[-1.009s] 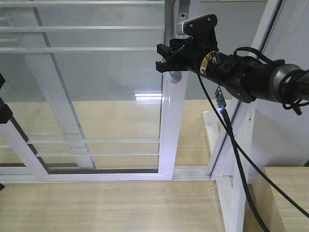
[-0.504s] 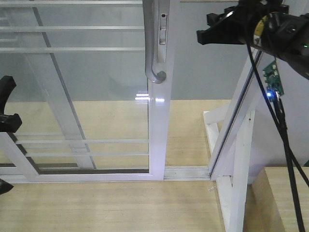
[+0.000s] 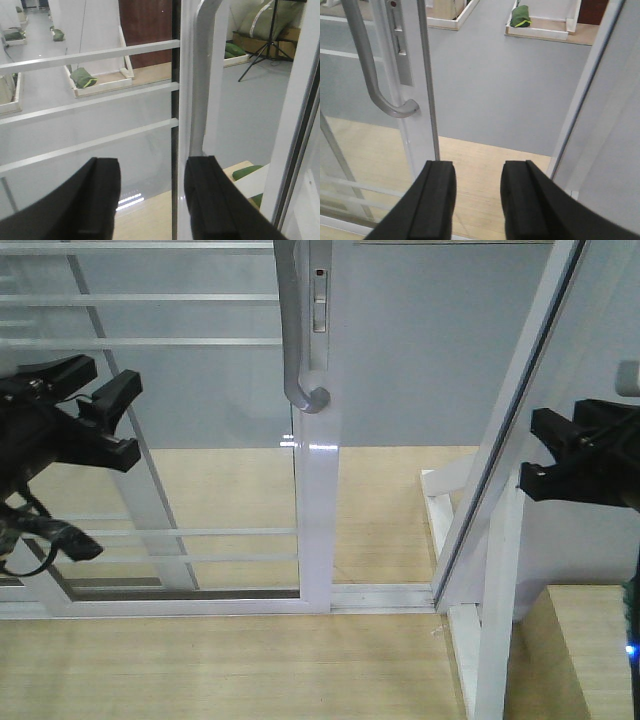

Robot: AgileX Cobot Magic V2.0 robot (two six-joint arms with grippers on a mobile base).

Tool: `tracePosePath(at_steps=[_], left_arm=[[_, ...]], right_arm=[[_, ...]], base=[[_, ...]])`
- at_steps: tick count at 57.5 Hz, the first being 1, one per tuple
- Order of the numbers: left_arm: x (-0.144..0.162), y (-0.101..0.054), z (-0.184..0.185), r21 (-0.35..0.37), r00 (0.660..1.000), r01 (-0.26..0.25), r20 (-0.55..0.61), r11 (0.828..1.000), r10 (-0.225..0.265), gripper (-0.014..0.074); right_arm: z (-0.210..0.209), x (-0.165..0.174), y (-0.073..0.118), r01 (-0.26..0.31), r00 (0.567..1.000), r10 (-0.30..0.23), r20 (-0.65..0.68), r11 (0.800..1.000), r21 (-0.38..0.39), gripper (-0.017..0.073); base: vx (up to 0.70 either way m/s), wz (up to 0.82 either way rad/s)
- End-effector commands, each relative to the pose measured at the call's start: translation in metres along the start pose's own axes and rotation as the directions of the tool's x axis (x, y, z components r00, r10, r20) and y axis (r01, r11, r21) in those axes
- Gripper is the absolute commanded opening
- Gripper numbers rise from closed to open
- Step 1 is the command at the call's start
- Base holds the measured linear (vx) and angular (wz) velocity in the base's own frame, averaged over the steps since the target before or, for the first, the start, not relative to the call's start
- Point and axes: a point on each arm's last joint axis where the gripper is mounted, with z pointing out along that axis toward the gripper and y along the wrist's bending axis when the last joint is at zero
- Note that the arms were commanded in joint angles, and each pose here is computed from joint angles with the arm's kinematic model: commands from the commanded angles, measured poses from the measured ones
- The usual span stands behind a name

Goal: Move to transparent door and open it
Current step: 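Release the handle with the right gripper and grasp it with the left gripper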

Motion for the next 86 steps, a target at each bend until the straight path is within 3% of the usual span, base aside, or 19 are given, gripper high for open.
tracePosePath(at_steps=[1, 21, 34, 50, 57, 75, 86], left_arm=[[-0.023, -0.005, 0.017, 0.05, 0.992, 0.012, 0.125, 0.999, -0.018, 0.0438], [-0.033, -0.025, 0.11, 0.146, 0.992, 0.003, 0.124, 0.989, -0.022, 0.0537], [-0.036, -0.023, 0.157, 0.148, 0.988, 0.0, 0.154, 0.989, -0.023, 0.0546], [-0.036, -0.031, 0.2, 0.183, 0.98, 0.064, 0.173, 0.981, -0.096, 0.0545], [-0.032, -0.037, 0.214, 0.195, 0.98, 0.062, 0.174, 0.979, -0.097, 0.0545], [-0.021, -0.033, 0.227, 0.147, 0.987, 0.016, 0.158, 0.989, -0.039, 0.049], [-0.022, -0.02, 0.228, 0.075, 0.983, 0.033, 0.176, 0.997, -0.046, 0.043]], right_arm=[[-0.017, -0.01, -0.003, 0.01, 0.997, -0.011, 0.082, 1.0, 0.005, 0.0314], [-0.032, -0.012, -0.006, 0.005, 0.993, -0.008, 0.12, 1.0, 0.028, 0.0314], [-0.032, -0.012, -0.007, 0.004, 0.993, -0.008, 0.118, 1.0, 0.03, 0.0314], [-0.032, -0.009, -0.01, 0.002, 0.997, -0.007, 0.083, 0.998, 0.062, 0.0313], [-0.032, -0.008, -0.01, 0.004, 0.997, -0.009, 0.075, 0.998, 0.07, 0.0313], [-0.032, -0.008, -0.01, 0.004, 0.997, -0.009, 0.075, 0.998, 0.07, 0.0313], [-0.032, -0.008, -0.01, 0.004, 0.997, -0.009, 0.075, 0.998, 0.07, 0.0313]], base=[[0.0, 0.0], [0.0, 0.0], [0.0, 0.0], [0.0, 0.0], [0.0, 0.0], [0.0, 0.0], [0.0, 0.0]])
